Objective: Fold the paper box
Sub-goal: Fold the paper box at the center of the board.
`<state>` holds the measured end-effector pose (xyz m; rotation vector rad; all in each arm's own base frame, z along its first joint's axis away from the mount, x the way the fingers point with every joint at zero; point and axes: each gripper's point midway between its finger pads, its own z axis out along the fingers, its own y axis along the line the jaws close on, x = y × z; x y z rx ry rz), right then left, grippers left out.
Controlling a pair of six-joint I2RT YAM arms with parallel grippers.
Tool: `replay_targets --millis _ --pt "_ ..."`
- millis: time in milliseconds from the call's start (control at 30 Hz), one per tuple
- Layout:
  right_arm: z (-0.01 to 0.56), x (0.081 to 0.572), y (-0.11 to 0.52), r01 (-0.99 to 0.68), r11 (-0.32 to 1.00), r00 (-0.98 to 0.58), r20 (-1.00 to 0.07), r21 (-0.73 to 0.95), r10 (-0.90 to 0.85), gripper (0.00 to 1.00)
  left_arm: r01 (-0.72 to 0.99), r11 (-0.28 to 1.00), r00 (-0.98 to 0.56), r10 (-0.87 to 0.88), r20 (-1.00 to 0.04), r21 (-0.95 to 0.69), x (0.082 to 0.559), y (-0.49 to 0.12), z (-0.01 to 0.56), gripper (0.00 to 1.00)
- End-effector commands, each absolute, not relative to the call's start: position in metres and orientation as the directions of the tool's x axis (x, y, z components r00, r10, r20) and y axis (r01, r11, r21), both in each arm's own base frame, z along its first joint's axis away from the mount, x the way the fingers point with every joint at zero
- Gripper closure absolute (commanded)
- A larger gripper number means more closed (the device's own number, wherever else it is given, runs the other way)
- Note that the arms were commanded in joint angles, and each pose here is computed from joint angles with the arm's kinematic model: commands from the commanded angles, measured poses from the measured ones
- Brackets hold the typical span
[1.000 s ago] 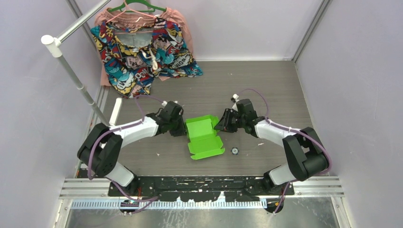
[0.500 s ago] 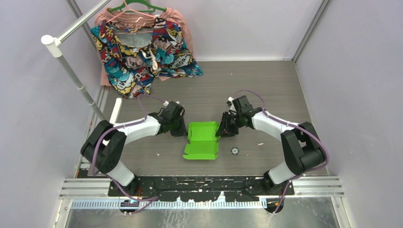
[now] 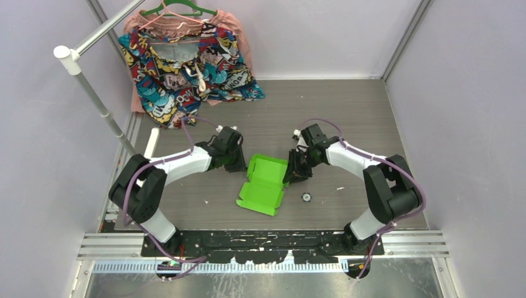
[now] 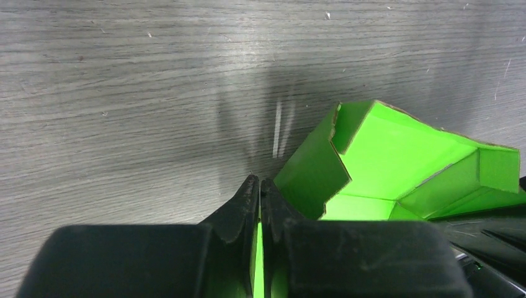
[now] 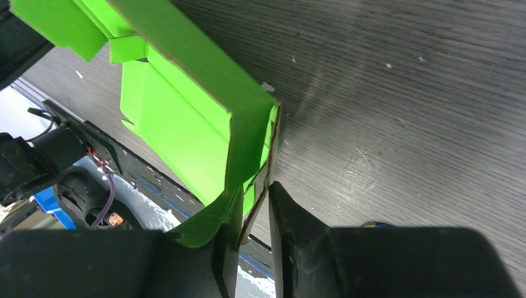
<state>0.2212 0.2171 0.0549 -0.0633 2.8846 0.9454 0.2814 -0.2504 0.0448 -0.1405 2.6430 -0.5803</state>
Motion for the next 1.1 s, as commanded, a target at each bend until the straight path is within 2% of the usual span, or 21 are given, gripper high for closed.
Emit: replay_targets --millis 0,433,900,1067 --pt "0.06 0.225 0.223 -0.114 0.789 -0.99 -0.133 0.603 -0.041 0.73 0.007 0.892 -0.89 -0.201 -0.408 -0.453 0.295 -0.252 0.055 0.92" --pt "0.05 0.224 0.224 -0.104 0.791 -0.993 -0.109 0.603 -0.047 0.73 -0.033 0.832 -0.892 -0.275 -0.36 -0.554 0.307 -0.254 0.059 0.81" --pt "0.055 0.228 0.235 -0.132 0.796 -0.989 -0.132 0.591 -0.066 0.75 0.024 0.791 -0.891 -0.261 -0.372 -0.612 0.311 -0.283 0.071 0.88" --pt "0.058 0.228 0.237 -0.192 0.84 -0.972 -0.215 0.508 -0.093 0.76 0.029 0.793 -0.885 -0.262 -0.385 -0.608 0.308 -0.281 0.057 0.91"
